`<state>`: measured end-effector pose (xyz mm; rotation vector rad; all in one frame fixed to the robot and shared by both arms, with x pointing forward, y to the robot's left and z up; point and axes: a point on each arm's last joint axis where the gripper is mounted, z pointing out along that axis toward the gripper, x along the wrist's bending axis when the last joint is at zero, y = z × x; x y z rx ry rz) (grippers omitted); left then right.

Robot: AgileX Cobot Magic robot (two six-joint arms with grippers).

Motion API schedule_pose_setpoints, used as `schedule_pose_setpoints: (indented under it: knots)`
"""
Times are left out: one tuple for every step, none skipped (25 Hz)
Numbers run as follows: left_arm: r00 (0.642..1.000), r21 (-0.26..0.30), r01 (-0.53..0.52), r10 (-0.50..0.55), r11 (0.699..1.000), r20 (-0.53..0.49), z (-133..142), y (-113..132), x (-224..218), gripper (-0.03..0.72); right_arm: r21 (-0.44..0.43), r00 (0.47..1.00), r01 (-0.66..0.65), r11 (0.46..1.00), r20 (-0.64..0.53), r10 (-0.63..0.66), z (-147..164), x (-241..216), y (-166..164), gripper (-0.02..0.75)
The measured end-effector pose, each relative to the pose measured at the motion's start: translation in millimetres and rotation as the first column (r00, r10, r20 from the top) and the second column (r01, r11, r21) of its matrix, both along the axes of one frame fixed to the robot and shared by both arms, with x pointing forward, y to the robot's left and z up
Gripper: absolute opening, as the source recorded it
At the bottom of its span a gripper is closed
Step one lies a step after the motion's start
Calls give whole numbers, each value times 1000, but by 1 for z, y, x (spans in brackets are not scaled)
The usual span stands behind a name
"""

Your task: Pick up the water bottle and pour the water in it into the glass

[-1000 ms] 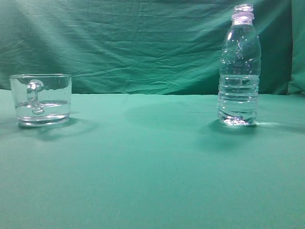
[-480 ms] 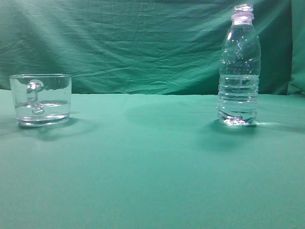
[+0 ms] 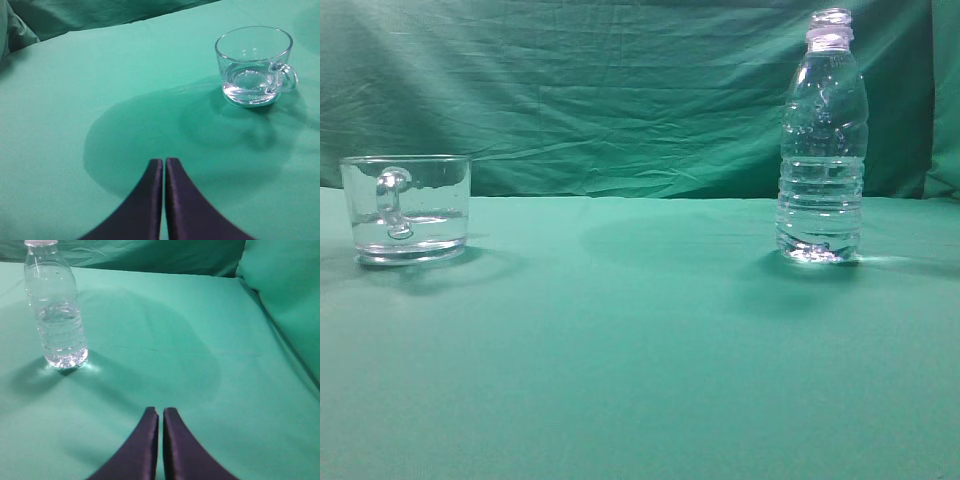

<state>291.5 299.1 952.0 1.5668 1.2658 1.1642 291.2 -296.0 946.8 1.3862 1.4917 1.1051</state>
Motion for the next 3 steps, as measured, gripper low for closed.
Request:
schedule_pose_setpoints:
  knots:
    - [1000,0,0,0,1000,0,0,0,0,0,0,1000,0,1000,0,0,0,0,0,0]
    - [1000,0,0,0,1000,0,0,0,0,0,2,1000,1,1000,0,-1,0,0,0,0]
    - [1000,0,0,0,1000,0,0,0,0,0,2,1000,0,1000,0,0,0,0,0,0]
